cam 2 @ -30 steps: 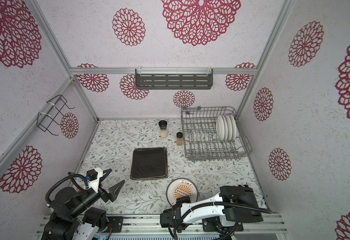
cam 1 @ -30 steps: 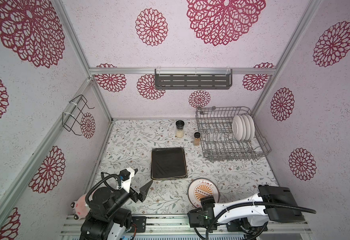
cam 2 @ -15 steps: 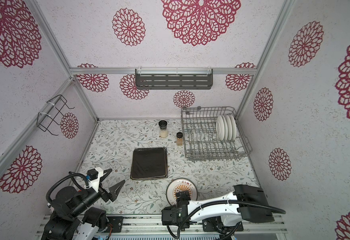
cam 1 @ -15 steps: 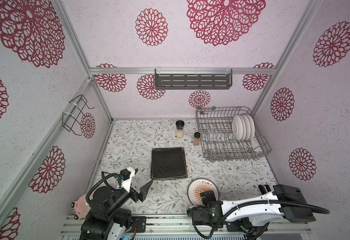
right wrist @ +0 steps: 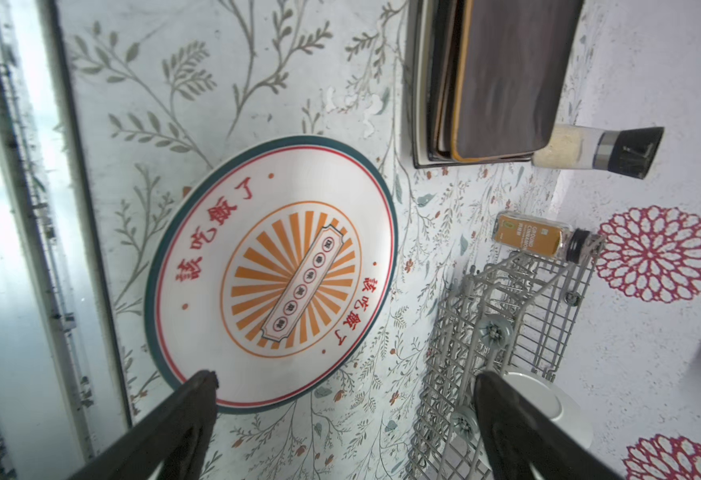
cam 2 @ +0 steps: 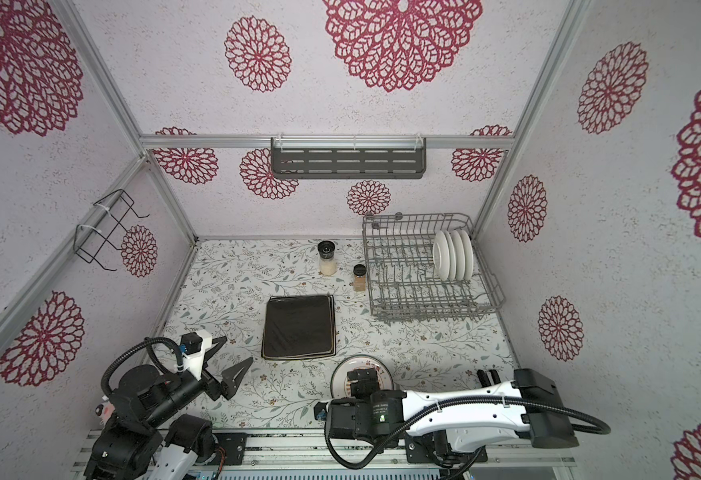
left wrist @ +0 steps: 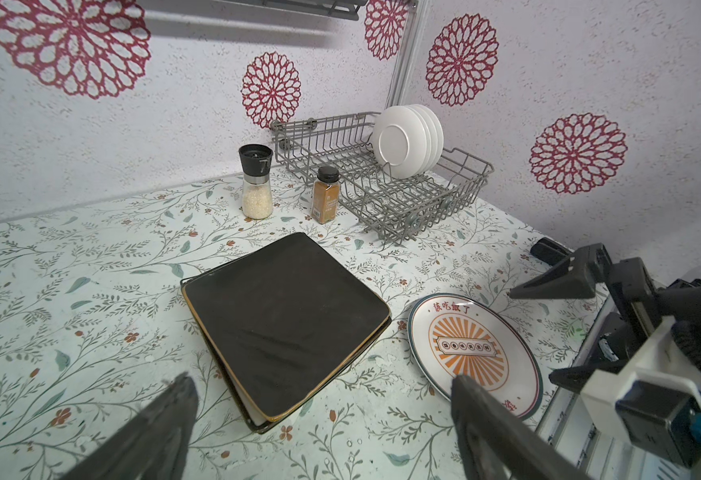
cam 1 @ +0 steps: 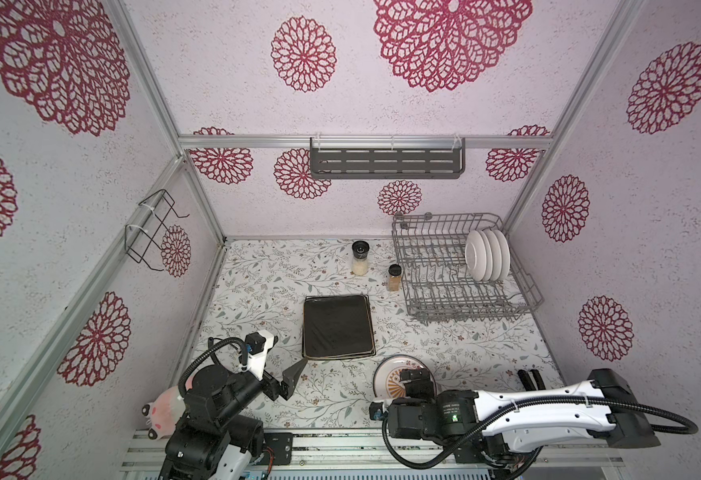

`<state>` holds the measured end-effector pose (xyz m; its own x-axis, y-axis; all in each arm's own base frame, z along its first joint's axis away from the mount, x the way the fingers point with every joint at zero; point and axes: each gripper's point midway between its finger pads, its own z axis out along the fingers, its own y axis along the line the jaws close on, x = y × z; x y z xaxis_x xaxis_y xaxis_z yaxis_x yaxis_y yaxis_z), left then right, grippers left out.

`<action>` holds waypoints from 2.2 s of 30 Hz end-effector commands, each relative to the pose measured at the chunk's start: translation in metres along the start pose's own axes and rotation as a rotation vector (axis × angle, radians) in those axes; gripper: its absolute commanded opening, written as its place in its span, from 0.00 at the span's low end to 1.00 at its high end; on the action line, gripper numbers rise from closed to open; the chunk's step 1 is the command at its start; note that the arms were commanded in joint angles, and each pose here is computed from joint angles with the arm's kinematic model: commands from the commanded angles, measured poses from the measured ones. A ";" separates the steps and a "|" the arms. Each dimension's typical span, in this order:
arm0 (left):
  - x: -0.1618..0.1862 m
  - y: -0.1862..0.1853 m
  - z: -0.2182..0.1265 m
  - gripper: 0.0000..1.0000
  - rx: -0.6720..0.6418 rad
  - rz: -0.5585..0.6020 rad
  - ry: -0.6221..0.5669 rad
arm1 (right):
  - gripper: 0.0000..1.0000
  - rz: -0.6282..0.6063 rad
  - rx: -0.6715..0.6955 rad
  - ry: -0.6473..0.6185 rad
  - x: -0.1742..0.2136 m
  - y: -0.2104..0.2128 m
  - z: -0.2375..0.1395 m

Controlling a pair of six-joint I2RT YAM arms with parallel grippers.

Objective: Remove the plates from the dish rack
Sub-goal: 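Release the plate flat and move the right gripper back toward the rack, then lower the right gripper onto the nearest printed white plate rim in the rack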

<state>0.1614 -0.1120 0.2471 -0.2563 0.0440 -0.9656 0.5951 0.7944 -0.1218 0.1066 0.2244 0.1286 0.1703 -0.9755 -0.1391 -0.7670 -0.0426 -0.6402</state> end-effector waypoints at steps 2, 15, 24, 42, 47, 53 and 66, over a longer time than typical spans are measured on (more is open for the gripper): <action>-0.002 0.000 0.003 0.97 0.002 0.028 -0.009 | 0.99 0.215 0.256 -0.051 0.005 -0.079 -0.026; -0.005 0.018 0.005 0.97 -0.090 -0.018 -0.028 | 0.94 1.342 0.829 -0.311 0.157 -0.276 -0.136; -0.007 0.013 0.001 0.97 -0.076 -0.002 -0.049 | 0.82 1.729 0.646 -0.455 0.258 -0.325 -0.086; 0.000 0.011 0.011 0.97 -0.041 -0.014 0.007 | 0.68 1.929 0.465 -0.445 0.390 -0.351 0.040; 0.002 0.012 0.013 0.97 -0.041 -0.020 0.021 | 0.64 1.919 0.412 -0.431 0.403 -0.357 0.068; 0.010 0.013 0.024 0.97 -0.020 -0.048 0.083 | 0.58 1.918 0.377 -0.440 0.415 -0.359 0.096; 0.013 0.014 0.029 0.97 -0.010 -0.065 0.105 | 0.36 1.897 0.341 -0.416 0.435 -0.363 0.132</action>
<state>0.1877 -0.1142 0.2193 -0.4003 0.0503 -0.9150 0.5431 0.8173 -0.1926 0.5332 -0.1547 0.1842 -0.4680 0.4373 -0.7679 0.0680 0.8842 0.4621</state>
